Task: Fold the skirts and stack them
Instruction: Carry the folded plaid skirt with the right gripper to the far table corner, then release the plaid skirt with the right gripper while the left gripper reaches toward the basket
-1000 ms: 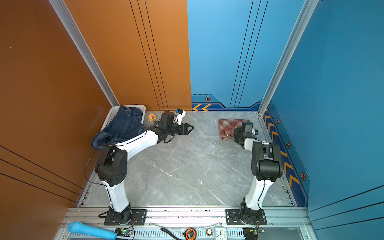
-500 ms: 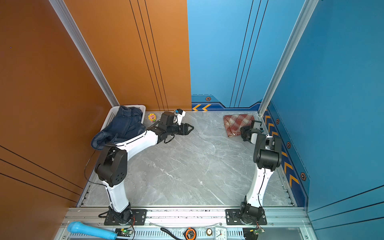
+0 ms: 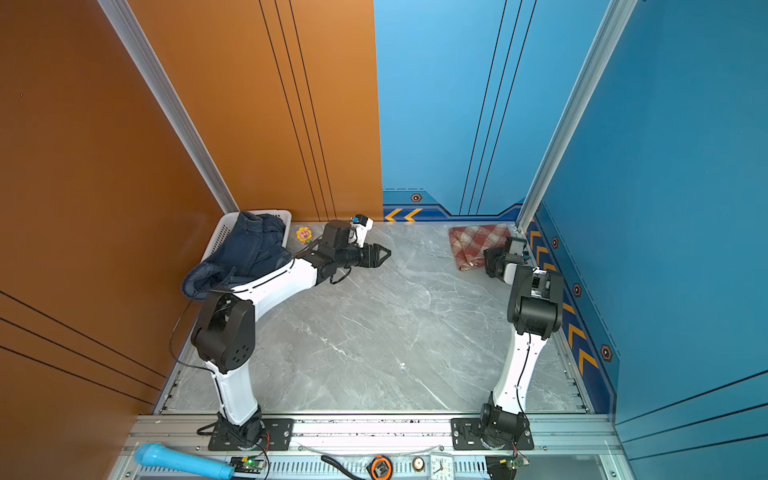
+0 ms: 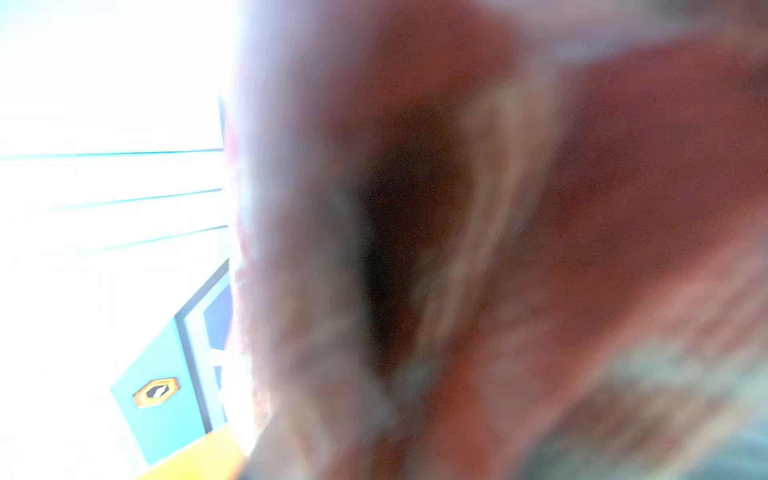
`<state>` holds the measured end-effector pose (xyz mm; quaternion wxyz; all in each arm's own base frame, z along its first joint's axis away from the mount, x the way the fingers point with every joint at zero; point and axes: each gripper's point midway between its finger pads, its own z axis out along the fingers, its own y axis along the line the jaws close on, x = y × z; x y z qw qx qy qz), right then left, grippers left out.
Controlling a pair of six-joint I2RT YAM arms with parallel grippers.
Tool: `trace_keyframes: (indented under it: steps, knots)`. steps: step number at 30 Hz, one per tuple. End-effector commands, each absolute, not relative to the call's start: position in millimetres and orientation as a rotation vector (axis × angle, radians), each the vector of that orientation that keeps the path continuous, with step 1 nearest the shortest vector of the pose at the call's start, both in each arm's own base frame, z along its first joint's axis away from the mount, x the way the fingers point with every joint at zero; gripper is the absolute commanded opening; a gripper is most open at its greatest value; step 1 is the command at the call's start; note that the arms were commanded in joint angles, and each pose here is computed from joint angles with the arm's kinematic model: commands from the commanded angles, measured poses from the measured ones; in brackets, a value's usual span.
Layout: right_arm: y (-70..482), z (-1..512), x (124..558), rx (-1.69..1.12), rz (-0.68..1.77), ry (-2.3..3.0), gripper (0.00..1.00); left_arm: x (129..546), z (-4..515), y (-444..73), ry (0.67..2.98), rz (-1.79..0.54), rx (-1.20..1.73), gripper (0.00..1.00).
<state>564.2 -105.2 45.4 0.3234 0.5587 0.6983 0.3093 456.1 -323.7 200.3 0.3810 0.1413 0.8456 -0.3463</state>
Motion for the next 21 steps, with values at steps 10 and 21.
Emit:
trace_keyframes:
  steps: [10, 21]
  knots:
    - [-124.7, 115.7, 497.4, 1.276, 0.509, 1.877, 1.00, 471.5, 230.2, -256.3, 2.148, -0.554, 0.233, 0.98]
    - [-60.0, 166.3, 443.9, 0.816, 0.089, 2.042, 1.00, 459.1, 235.7, -169.9, 2.275, -0.196, 0.083, 0.98]
